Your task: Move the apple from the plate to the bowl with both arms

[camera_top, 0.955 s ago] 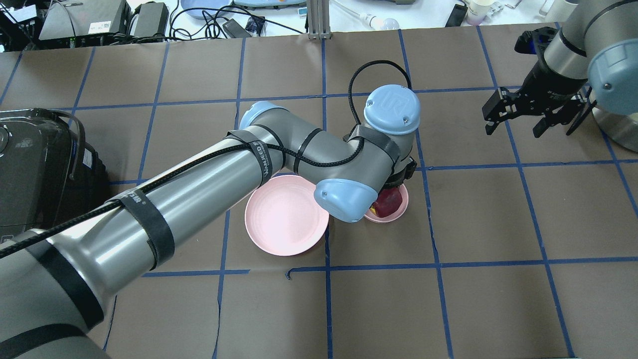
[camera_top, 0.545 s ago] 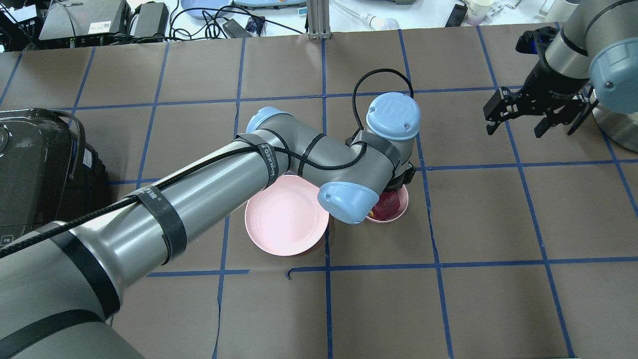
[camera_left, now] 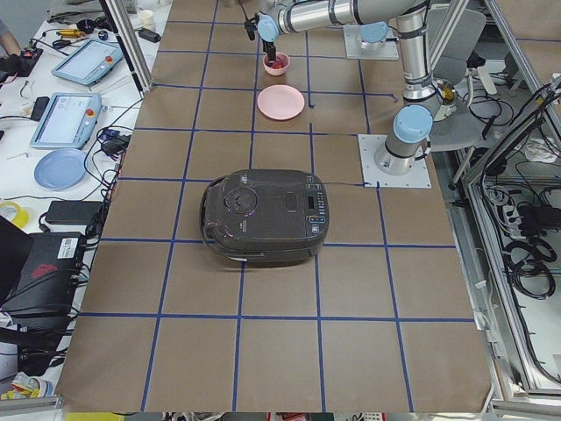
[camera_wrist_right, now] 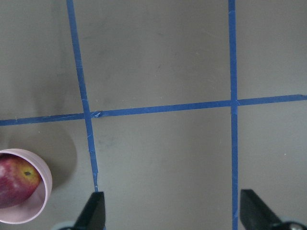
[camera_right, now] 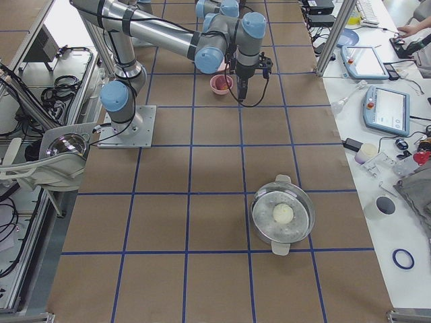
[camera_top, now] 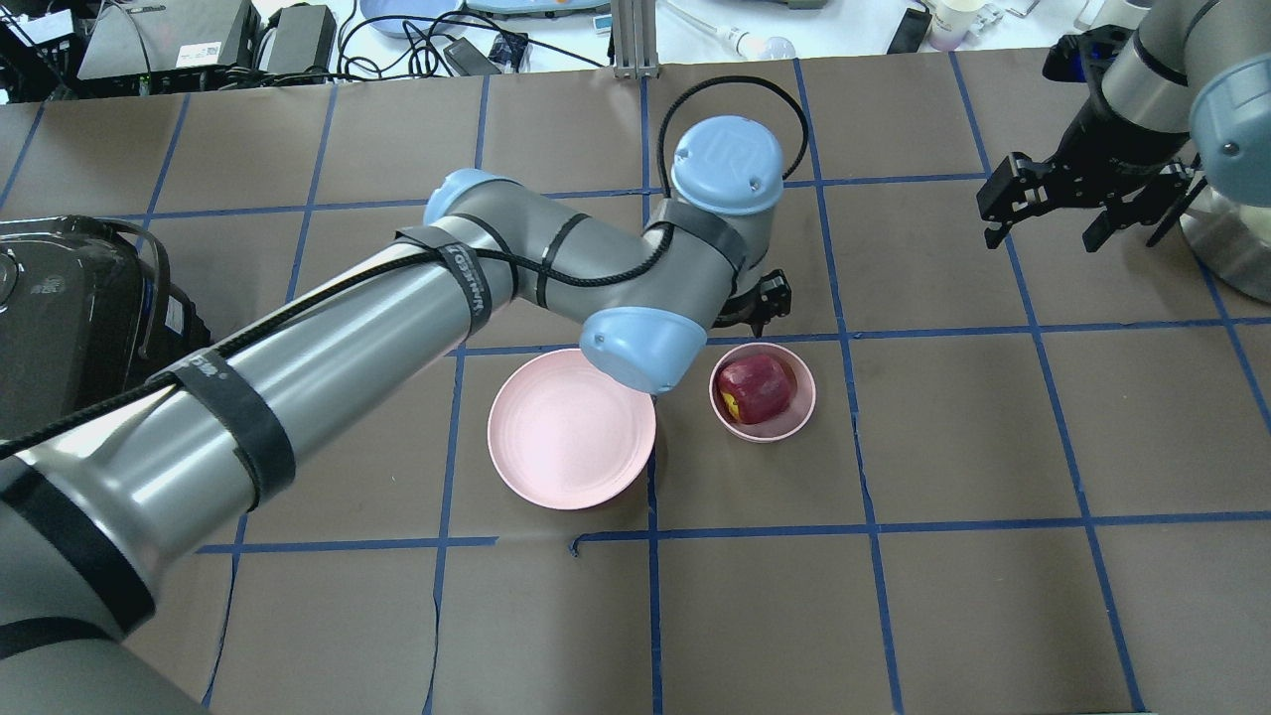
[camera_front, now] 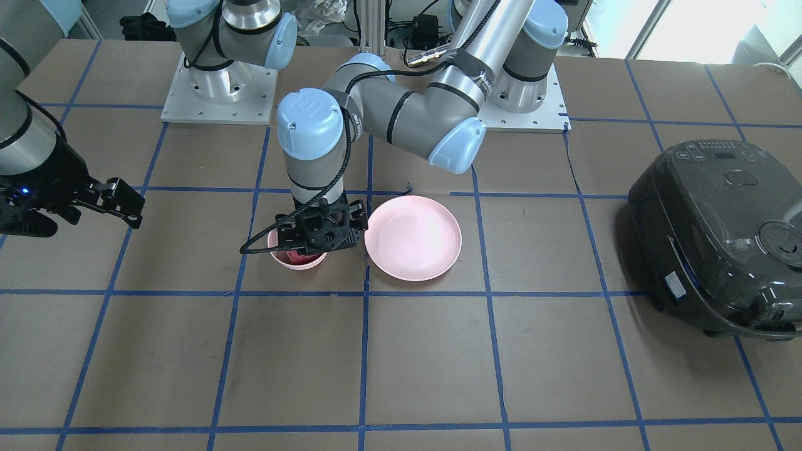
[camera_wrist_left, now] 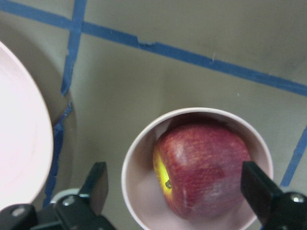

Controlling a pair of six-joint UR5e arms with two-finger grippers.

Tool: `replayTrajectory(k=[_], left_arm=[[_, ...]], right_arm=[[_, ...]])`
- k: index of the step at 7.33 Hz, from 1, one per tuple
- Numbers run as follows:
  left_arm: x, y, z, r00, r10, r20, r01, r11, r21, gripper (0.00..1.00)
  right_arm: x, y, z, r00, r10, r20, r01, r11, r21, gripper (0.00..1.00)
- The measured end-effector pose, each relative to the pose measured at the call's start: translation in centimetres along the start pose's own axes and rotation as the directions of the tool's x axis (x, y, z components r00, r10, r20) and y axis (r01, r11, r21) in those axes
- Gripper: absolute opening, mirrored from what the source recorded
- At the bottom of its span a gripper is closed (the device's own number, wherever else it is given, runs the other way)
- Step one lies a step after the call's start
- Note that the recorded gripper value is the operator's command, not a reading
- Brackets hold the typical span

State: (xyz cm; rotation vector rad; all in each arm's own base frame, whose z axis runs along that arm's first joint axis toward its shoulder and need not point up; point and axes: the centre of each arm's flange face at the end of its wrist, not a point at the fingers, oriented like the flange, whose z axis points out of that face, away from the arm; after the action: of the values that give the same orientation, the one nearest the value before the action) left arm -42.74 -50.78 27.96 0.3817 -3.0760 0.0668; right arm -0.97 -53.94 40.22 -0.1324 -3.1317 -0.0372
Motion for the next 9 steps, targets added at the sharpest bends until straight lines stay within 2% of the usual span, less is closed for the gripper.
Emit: replayTrajectory(k=[2,4,7,9], left_arm=[[-5.7,-4.3,-6.8,0.991,0.134,0.010,-0.134,0.991,-0.002,1.00],[-12.9,-6.5,-13.9,0.952,0.307,0.023,-0.307,0.952,0.006,1.00],[-20.6,-6.6,-22.5,0.943,0.332,0.024,-0.333,0.937,0.109,1.00],[-22.7,-5.5,-25.3,0.944,0.328,0.034,-0.330,0.936,0.120,1.00]], right_arm=[[0.1,-0.1,-3.3,0.999,0.026,-0.038,-0.024,0.998,0.050,1.00],[-2.1,1.3,-5.9,0.996,0.078,-0.033,-0.076,0.995,0.066,1.00],[-11.3,4.3,-7.9,0.998,0.059,-0.026,-0.056,0.993,0.103,1.00],[-13.1,5.4,-8.2,0.998,0.054,-0.024,-0.052,0.995,0.082,1.00]])
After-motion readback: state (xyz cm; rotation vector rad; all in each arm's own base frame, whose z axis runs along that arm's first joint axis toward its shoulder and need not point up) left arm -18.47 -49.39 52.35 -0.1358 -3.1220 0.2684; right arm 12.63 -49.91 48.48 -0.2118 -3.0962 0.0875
